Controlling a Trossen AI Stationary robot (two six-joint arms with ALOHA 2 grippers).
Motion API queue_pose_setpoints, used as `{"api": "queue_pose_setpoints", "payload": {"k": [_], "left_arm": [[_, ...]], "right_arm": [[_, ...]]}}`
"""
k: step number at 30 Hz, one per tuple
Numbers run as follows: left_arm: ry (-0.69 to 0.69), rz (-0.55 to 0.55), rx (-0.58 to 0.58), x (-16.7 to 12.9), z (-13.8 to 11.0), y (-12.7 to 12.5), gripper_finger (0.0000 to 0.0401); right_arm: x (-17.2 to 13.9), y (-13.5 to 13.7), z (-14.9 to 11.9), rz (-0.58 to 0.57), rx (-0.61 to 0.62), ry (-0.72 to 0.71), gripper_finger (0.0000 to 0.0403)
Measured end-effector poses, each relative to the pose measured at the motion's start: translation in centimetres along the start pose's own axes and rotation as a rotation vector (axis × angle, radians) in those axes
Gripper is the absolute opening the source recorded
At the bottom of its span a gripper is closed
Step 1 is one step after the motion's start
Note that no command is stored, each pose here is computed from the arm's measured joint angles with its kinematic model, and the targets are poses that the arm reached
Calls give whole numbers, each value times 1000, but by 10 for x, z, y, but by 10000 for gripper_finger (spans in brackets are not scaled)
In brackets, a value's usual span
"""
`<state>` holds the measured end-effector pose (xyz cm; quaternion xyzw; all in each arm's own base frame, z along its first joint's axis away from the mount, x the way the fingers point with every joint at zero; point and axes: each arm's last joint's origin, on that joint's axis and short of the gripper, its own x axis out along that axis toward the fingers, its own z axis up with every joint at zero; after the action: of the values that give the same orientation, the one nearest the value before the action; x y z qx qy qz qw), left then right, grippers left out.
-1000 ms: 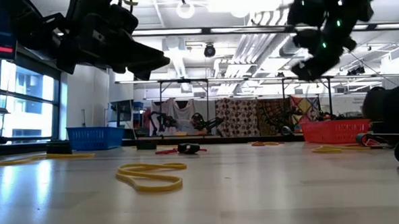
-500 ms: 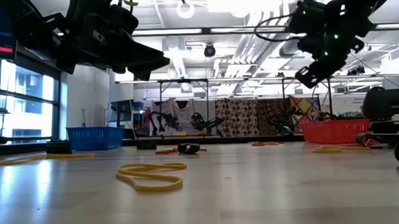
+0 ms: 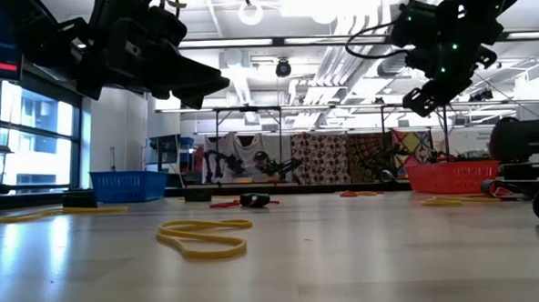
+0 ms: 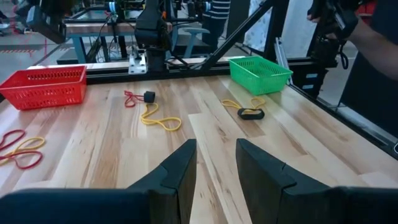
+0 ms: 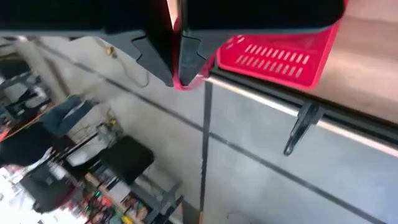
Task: Sort rubber bands into baskets
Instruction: Put the red rubber band into the red bin
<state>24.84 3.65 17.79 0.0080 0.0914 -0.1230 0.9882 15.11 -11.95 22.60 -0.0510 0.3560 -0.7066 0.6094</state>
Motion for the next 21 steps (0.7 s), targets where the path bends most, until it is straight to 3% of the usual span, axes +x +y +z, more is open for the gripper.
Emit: {"api": "queue_pose_setpoints", "payload": {"k": [11, 21], "left_arm": [[9, 0, -3, 0, -1, 0, 106], [22, -1, -8, 0, -2, 0, 106]], "right_arm": [[23, 9, -7, 148, 13, 167, 0], [52, 33, -15, 261, 29, 309, 0]]}}
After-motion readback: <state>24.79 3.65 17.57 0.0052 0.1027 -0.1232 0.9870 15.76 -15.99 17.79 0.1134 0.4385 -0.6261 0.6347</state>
